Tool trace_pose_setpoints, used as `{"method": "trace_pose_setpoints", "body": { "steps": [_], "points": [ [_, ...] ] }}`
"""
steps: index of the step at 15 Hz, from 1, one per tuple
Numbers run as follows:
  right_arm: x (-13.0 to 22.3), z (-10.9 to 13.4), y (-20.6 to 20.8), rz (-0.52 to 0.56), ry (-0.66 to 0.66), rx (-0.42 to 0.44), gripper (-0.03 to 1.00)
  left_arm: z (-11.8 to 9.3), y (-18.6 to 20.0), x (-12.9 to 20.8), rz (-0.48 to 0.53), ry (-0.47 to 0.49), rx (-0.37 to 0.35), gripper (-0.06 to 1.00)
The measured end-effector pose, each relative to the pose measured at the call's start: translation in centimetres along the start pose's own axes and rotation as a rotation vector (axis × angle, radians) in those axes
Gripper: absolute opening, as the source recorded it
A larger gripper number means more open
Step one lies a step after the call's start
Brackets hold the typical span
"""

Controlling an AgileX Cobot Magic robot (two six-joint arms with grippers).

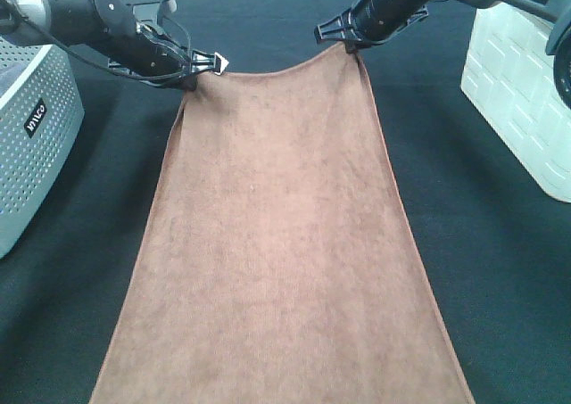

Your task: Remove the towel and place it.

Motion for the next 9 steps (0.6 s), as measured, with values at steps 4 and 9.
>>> {"method": "trace_pose_setpoints", "body": {
  "steps": [4,9],
  "points": [
    [-0.9,-2.0,0.1,-0.07,-0.028,0.028,0.0,0.3,0.1,-2.0,-0.123,-0.011,-0.021,0.01],
    [-1.4,-3.0,0.1,-0.111,-0.054,0.037,0.0,0.5,0.3,-3.2,-0.198,-0.014,-0.032,0.01]
  ]
}}
Point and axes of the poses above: a point on each arm's last joint axis where the gripper is mounted, y pointing back along that axis away from the gripper, z along the wrist's bending axis when the last joint is at zero, x = y × z, the point moved 7 cm from there along -y, pointing out along that axis toward the gripper, and after that the axes turned 1 degree about -y, right-handed, at the moved point
